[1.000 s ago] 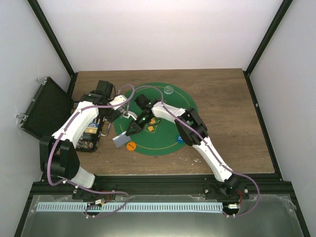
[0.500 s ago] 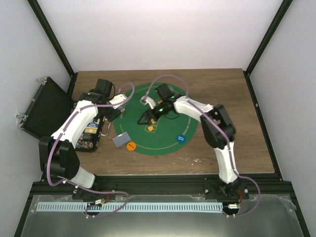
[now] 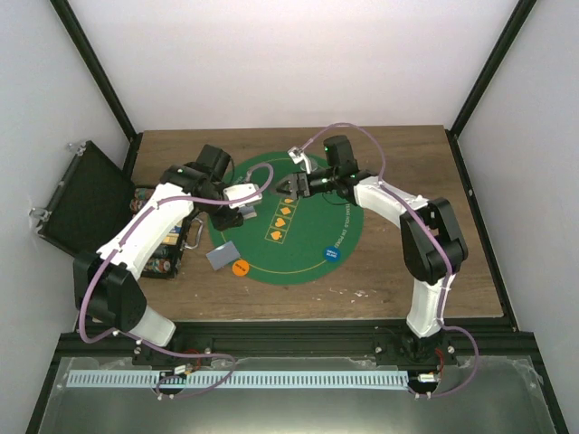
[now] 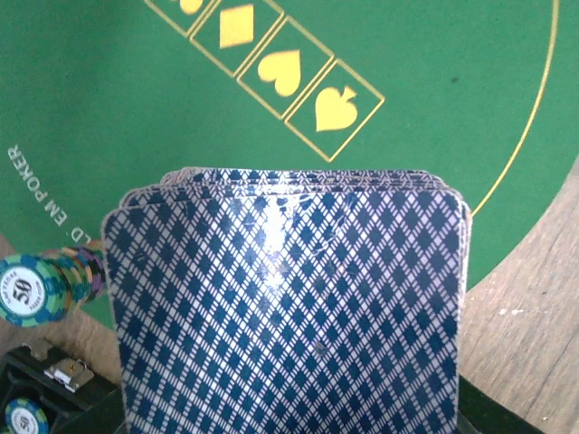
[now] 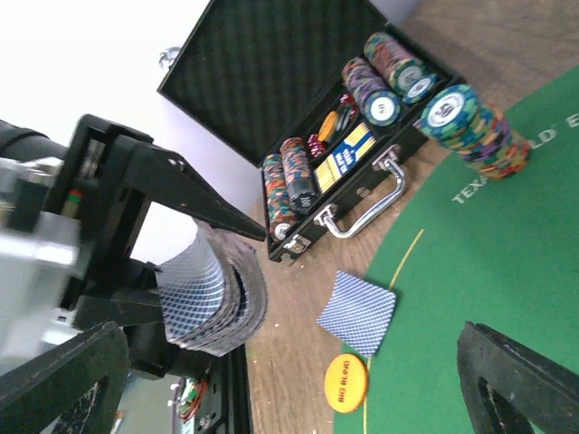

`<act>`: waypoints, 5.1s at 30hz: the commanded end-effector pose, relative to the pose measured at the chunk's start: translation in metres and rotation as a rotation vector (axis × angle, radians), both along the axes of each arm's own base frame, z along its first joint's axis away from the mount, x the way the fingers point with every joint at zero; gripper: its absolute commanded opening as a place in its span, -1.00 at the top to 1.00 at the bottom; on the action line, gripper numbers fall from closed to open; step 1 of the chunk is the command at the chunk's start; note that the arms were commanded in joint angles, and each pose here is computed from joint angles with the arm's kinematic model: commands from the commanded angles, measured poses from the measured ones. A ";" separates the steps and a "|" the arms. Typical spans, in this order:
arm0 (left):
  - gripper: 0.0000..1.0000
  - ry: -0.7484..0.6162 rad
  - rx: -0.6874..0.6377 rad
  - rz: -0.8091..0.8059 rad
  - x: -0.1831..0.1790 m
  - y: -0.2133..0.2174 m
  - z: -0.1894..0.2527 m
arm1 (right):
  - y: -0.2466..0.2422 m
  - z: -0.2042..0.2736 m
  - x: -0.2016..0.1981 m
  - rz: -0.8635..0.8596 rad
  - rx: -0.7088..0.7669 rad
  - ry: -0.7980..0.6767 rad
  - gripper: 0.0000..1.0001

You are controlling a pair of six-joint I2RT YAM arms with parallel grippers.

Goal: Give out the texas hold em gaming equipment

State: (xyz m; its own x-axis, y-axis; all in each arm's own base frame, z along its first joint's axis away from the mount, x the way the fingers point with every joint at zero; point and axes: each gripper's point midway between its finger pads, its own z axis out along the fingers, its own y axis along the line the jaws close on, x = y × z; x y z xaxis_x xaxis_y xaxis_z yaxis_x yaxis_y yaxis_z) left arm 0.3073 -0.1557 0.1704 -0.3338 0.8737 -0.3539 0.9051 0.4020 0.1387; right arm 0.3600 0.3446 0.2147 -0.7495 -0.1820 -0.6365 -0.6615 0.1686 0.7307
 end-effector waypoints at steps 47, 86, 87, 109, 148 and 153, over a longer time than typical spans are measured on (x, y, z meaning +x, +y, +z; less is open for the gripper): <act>0.07 -0.001 -0.043 -0.080 0.002 -0.021 0.004 | 0.040 -0.010 -0.010 0.054 -0.081 -0.071 0.24; 0.05 -0.008 -0.045 0.018 0.017 -0.005 -0.007 | -0.105 0.007 -0.019 -0.383 -0.211 0.046 0.99; 0.05 -0.010 -0.047 0.019 0.017 -0.005 -0.006 | -0.121 -0.009 -0.022 -0.438 -0.249 0.083 0.99; 0.04 0.003 -0.059 0.016 0.015 -0.008 -0.007 | -0.228 -0.159 -0.057 -0.862 -0.435 0.359 0.99; 0.01 0.064 -0.137 -0.140 -0.017 -0.041 0.020 | -0.058 0.041 -0.042 -0.075 0.080 -0.098 -1.00; 0.01 0.070 -0.140 -0.137 -0.019 -0.041 0.020 | -0.007 0.032 -0.038 0.074 0.100 -0.067 -1.00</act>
State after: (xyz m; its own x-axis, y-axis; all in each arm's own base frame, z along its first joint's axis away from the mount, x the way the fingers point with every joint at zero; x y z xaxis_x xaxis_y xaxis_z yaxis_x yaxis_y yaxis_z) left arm 0.2928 -0.1905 0.1805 -0.2645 0.8650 -0.4264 0.9507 0.3081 0.0354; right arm 0.3312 0.3019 0.2225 -0.7503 -0.1032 -0.6530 -0.6574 0.2213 0.7203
